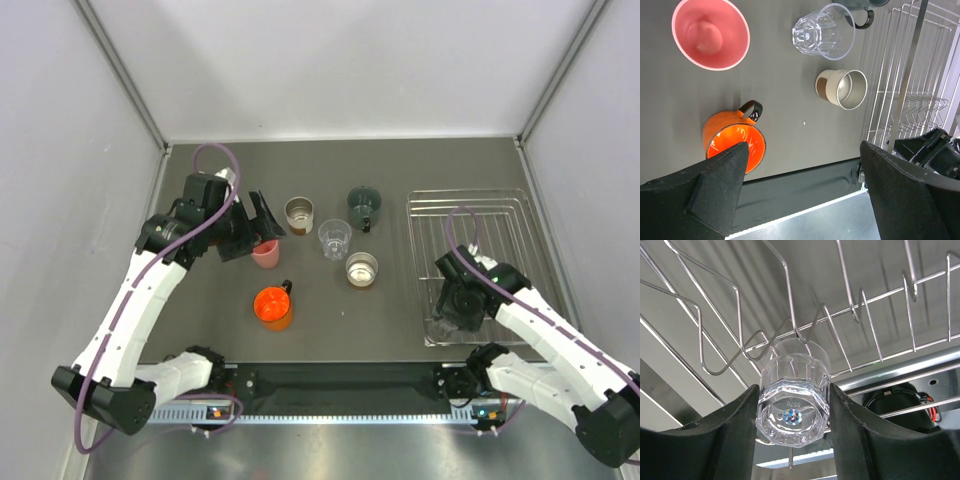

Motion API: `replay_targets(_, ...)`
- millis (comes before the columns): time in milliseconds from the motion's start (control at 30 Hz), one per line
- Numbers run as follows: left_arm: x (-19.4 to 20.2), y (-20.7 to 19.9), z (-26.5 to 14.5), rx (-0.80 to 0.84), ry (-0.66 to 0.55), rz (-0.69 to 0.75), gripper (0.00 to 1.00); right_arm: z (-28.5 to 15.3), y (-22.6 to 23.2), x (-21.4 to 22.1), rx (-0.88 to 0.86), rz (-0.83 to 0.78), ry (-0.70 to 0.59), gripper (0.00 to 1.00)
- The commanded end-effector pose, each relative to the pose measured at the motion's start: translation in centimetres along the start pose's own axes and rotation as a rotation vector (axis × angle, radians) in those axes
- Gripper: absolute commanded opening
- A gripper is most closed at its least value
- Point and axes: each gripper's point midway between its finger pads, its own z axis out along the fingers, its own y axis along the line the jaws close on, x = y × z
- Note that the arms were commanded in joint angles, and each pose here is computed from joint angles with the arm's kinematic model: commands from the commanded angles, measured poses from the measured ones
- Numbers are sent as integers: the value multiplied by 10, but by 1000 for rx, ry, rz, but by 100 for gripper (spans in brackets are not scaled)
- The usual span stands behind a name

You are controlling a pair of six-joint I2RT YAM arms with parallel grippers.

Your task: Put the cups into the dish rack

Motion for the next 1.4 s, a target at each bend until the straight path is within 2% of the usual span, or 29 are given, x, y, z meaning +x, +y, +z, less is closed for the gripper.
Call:
replay_targets(0, 0, -2, -3, 16, -3, -14, 97, -3, 10, -4, -34, -2, -20, 49)
replay_targets(67, 0, -2, -2, 18, 0, -16, 97, -3, 11, -4, -40, -5, -22, 54)
replay_targets(100, 0, -3, -2, 20, -2, -14, 97, -3, 11, -4, -41, -6, -23, 64)
replay_targets(133, 0, -3, -1, 21, 1, -17, 97, -2, 11, -3, -40, -7, -16, 65)
replay_targets(167, 0, -3, 0, 21, 5, -18, 97, -1, 12, -2, -42, -9, -14, 71)
replay_targets(233, 1, -4, 1, 23, 8, -18, 97, -1, 13, -3, -48, -11, -16, 75)
replay_targets(300, 1, -3, 1, 22, 10, -17, 97, -3, 14, -6, -50, -11, -28, 83)
replay_targets(600, 1, -6, 3, 32, 16, -16, 97, -4, 27, -19, -72, -24, -64, 84)
replay_targets(1033, 16, -3, 12, 35, 117, 8, 97, 7, 34, -45, -13, -42, -112, 88)
replay_targets(1233, 21, -9, 14, 76, 153, 36, 94, -2, 34, -52, -25, -50, -119, 89)
replay_targets(1300, 21, -14, 15, 97, 169, 43, 93, -10, 35, -52, -50, -59, -115, 92)
replay_targets(1333, 22, -15, 15, 102, 178, 42, 93, -13, 35, -52, -54, -61, -117, 99)
replay_targets(1367, 23, -15, 17, 105, 188, 43, 93, -17, 34, -52, -58, -63, -118, 100)
